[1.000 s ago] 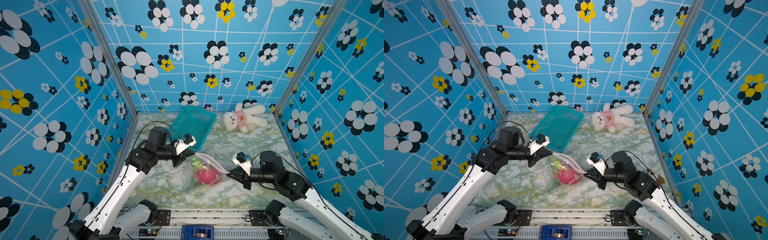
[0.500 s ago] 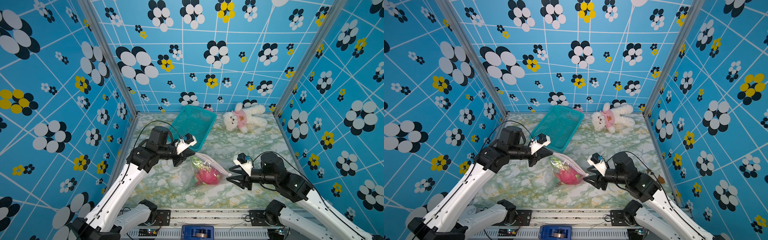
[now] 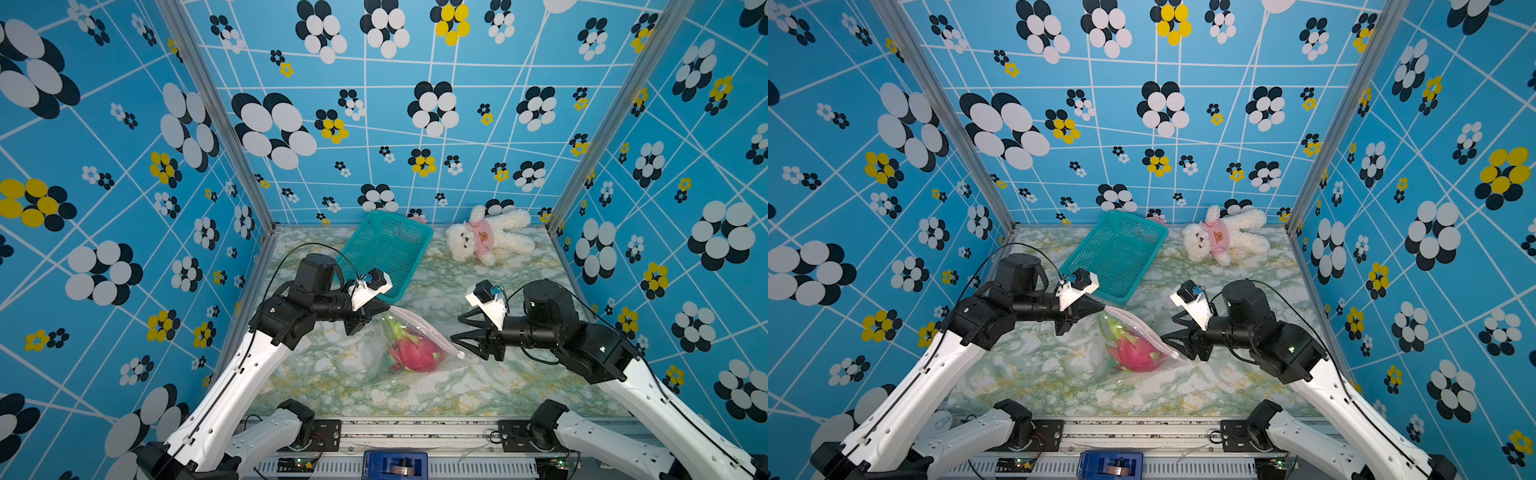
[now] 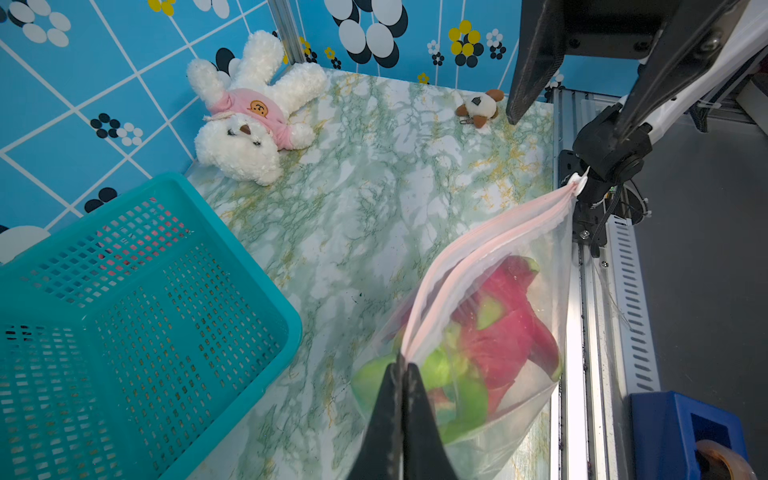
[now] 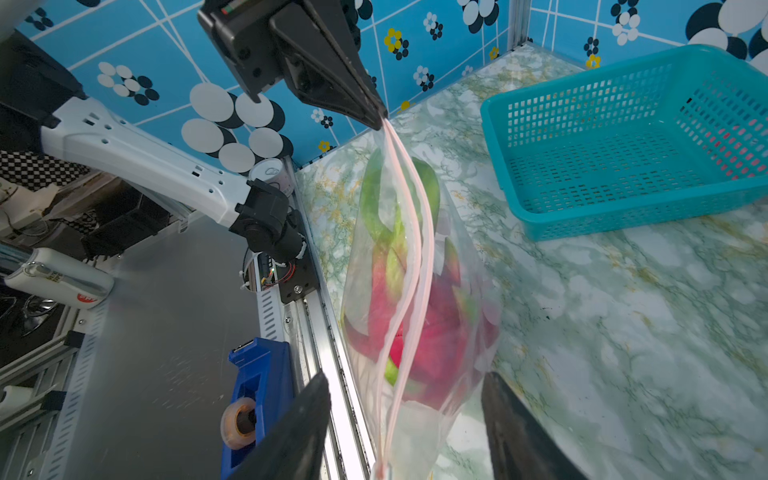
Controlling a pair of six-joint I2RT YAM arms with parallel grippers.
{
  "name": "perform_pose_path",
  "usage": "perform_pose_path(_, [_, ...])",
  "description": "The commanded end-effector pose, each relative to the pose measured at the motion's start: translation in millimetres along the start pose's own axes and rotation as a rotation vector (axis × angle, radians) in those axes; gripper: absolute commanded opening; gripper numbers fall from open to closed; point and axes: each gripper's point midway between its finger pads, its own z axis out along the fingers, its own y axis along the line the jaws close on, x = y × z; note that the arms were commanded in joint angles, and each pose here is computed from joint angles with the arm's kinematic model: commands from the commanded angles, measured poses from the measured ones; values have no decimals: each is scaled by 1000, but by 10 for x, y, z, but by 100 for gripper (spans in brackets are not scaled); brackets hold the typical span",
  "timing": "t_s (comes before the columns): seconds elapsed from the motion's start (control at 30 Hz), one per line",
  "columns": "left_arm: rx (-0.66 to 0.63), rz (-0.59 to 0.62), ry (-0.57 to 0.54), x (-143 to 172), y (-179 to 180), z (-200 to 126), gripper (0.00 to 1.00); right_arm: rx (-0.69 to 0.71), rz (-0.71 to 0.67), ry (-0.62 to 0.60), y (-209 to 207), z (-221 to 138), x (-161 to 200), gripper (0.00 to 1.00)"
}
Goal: Open the zip-top bag and take out the dragon fruit
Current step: Open the zipper of the food storage bag at the center of the board.
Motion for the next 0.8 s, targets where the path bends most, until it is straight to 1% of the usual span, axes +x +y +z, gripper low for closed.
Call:
perform_pose_path(0.0, [-4,-4,3,18,-28,-11,0,49,54,127,-90,26,109,60])
perform_pose_path(0.1, [-3,-1,-2,6,-34,-19,0,36,60,145,-88,65,52,59])
perform_pose_path(0.2, [-6,2,-5,6,-44,-29,0,12,67,149,-64,126,-8,55])
perform_pose_path(0.37, [-8,8,-1,11,-53,-41,0,-36,42,198,21,243,-3,51])
perform_pose_path(0.6, [-14,22,-14,-24,-60,-64,0,-69,34,205,52,384,-81,41])
perform_pose_path(0.77, [-11,32,-21,-43,-66,-68,0,-92,37,215,71,520,-129,40])
